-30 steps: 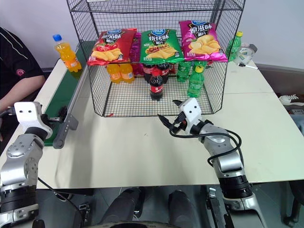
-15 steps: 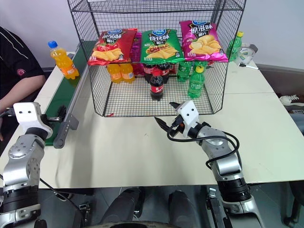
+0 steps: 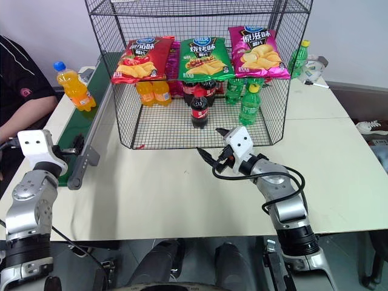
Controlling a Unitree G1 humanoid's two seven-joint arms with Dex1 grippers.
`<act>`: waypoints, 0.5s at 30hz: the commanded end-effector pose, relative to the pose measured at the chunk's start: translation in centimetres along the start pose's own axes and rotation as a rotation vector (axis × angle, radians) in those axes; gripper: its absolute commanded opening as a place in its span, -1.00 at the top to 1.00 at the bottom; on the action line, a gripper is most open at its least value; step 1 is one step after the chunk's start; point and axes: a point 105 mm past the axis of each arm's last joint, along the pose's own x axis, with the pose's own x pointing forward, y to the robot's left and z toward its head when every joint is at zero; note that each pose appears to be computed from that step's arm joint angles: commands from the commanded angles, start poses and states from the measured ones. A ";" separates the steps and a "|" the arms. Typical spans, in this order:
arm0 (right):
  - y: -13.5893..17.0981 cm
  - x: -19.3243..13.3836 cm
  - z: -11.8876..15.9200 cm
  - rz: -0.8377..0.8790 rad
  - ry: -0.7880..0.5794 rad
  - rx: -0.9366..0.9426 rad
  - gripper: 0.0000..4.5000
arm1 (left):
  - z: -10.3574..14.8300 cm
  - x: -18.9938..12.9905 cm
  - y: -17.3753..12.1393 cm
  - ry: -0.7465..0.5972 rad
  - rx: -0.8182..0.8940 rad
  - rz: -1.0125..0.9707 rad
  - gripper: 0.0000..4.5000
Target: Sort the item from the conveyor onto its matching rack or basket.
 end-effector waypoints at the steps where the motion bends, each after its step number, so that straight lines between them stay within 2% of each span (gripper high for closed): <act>1: 0.1 0.3 1.0 0.004 -0.041 -0.020 -1.00 | 1.8 0.1 1.1 -0.066 0.015 0.037 -0.98; 15: 0.0 0.4 1.1 0.009 -0.041 -0.023 -1.00 | 2.2 0.1 2.3 -0.088 -0.006 0.073 -0.98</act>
